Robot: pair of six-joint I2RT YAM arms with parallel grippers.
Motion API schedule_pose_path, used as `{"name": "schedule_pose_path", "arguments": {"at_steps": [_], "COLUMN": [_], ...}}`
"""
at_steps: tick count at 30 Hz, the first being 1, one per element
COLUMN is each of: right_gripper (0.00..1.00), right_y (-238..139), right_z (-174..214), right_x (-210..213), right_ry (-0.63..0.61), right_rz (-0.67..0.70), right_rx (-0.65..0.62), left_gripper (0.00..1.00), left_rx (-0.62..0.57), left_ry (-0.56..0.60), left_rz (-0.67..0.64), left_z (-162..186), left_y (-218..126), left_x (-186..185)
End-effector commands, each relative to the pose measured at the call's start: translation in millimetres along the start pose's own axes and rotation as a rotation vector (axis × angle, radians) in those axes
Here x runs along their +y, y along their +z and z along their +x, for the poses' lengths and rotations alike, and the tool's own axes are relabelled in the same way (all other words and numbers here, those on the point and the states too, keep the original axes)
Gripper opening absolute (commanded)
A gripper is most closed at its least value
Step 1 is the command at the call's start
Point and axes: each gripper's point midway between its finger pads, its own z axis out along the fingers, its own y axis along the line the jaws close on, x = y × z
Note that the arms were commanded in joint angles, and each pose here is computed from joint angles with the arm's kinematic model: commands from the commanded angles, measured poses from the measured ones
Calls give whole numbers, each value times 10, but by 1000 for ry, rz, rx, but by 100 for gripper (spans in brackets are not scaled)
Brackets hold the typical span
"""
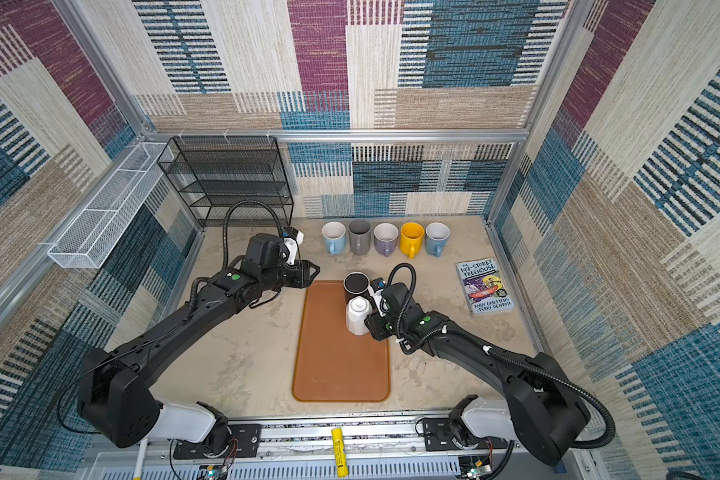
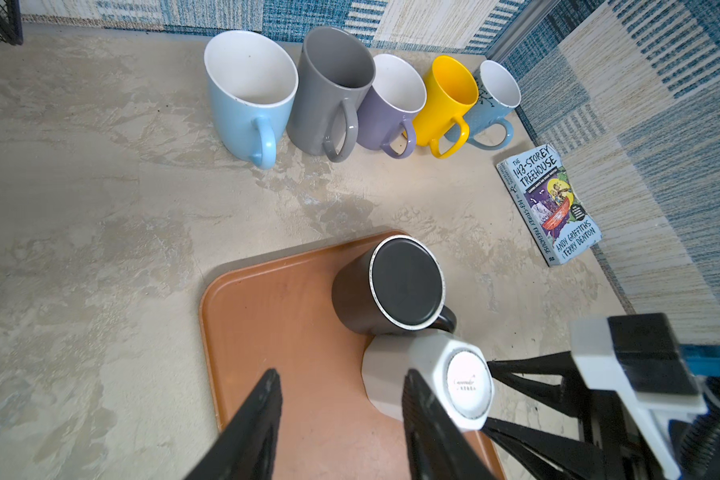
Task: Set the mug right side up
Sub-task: 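Lower the right gripper onto the upside-down white mug's handle and close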
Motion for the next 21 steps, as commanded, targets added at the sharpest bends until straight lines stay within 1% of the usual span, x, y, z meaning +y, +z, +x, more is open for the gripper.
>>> {"name": "schedule_pose_path", "arguments": {"at_steps": [1,6,15,18,21], "right_gripper": [54,54,51,48,46], "right_y": [0,31,91,83,94], "right_z": [-33,-23,111,143,136], "right_x": [-27,37,318,374,328], "right_ry": [-16,-39,-104,-100,-82], "right_rz": [33,23,-45,-57,-25], "right_rx": [-6,12,73,87,98], "left_gripper": [49,49,49,49,49], "left_rx": [-4,-7,-9,-6,-5], "left_ry": [15,16,22,23,24], "left_rz": [-38,-37,-58,-59,-59], "left_z": [17,18,41,56,55], "left_y": [-4,-18,-37,-33,-32], "left_x": [74,72,113,121,119]}}
